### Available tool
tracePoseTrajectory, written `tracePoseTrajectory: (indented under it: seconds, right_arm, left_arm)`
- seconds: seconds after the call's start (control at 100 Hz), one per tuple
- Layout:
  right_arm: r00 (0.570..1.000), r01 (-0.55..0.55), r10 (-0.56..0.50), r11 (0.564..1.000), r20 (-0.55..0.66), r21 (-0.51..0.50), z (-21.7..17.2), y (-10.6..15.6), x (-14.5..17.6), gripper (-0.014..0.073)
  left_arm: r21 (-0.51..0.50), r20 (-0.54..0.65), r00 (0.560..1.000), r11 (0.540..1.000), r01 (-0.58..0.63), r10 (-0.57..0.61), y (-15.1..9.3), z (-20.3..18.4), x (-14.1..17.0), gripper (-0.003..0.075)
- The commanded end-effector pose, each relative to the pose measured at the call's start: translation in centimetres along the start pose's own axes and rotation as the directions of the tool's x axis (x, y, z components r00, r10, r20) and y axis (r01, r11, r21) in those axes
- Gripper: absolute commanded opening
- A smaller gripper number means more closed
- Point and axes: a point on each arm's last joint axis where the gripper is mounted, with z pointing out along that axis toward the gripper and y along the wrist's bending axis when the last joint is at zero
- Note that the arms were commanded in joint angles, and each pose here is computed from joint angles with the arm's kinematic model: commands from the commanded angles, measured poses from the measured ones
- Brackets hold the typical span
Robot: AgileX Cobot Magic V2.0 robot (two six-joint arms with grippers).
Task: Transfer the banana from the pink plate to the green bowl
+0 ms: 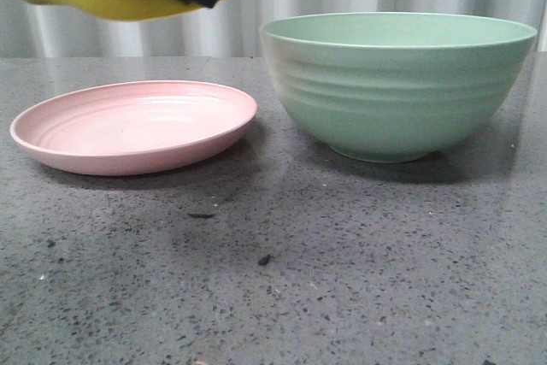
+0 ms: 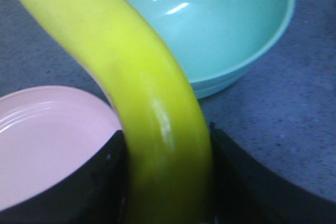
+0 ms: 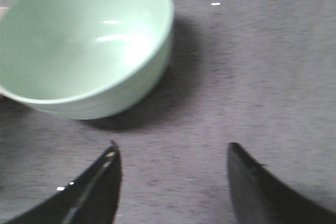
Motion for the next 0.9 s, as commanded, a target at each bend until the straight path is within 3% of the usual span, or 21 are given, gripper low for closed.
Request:
tracePoseTrajectory:
  seconds: [0.0, 0.24, 0.45, 0.89]
  right_arm:
    - [0.995, -0.067, 0.074, 0.993, 0.068, -0.101, -0.1, 1.2, -2.0, 0.0457]
    - [0.947, -0.317, 0.321, 0.904, -0.037, -0.287, 1.6, 3.1, -4.0, 0.0457]
    - [0.89, -0.451, 0.445, 0.822, -0.102, -0.348, 3.7, 3.8, -5.0, 0.0452]
    - [0.877, -0.477, 0.418, 0.822, -0.238, -0.312, 6.3, 3.9, -4.4, 0.0427]
  left_arm:
    - [0.051, 0.136, 0.99, 0.998, -0.038, 0.03, -1.9, -1.7, -2.0, 0.0209]
    - [0.194, 0.167, 0.981, 0.972, -0.132, 0.1, -6.6, -1.7, -2.0, 0.0209]
    - [0.259, 0.102, 0.985, 0.953, -0.158, 0.136, -9.0, 0.5, -1.2, 0.0209]
    - [0.273, 0.164, 0.979, 0.948, -0.161, 0.119, -9.9, 0.7, -1.7, 0.0209]
